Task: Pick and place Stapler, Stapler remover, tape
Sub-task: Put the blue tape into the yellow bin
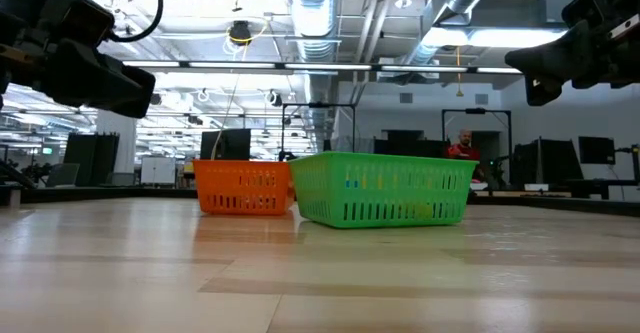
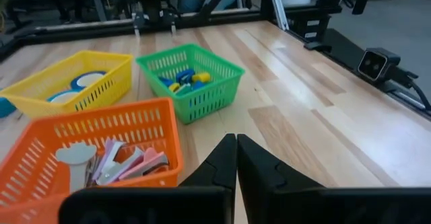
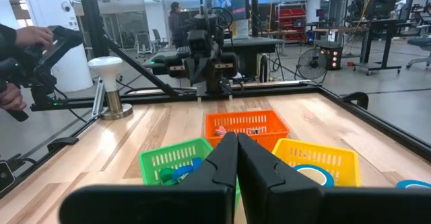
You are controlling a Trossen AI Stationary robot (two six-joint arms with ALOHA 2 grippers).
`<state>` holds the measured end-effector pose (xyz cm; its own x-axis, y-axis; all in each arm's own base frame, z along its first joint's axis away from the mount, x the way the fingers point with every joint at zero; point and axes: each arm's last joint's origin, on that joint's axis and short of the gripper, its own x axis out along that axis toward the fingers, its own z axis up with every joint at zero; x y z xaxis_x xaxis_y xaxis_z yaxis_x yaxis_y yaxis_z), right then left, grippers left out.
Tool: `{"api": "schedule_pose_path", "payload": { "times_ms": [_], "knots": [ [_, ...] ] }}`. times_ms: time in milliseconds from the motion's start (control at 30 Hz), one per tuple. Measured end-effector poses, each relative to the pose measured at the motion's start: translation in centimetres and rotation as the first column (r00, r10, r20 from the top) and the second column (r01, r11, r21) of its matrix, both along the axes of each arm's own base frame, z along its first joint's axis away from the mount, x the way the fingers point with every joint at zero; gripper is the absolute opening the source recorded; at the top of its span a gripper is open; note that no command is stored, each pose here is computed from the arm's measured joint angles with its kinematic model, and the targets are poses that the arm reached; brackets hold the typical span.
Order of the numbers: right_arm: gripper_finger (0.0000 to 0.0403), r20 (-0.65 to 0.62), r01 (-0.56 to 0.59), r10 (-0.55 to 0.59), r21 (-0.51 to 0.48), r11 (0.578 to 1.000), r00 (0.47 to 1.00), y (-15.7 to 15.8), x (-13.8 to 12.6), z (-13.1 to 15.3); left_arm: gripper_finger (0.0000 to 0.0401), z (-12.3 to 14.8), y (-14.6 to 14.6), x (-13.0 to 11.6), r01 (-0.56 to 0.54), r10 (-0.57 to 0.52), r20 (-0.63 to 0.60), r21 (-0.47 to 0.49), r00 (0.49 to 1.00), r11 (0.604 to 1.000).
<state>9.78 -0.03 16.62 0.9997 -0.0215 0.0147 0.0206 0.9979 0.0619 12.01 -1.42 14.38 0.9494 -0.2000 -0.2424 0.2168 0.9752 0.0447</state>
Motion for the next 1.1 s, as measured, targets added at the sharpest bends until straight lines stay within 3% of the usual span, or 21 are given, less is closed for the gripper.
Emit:
{"api": "schedule_pose_path", "payload": {
  "times_ms": [600,1100],
  "knots": [
    [0.0001,0.0,0.0,0.0,0.0,1.0,1.0,0.0,0.0,0.0,0.0004,0.6,0.4,-1.1,-0.042,0.04,0.067,0.031,0.997,0.999],
    [0.0001,0.0,0.0,0.0,0.0,1.0,1.0,0.0,0.0,0.0,0.0004,2.0,1.5,-2.0,-0.142,0.137,0.231,0.008,0.963,0.99]
  ]
}}
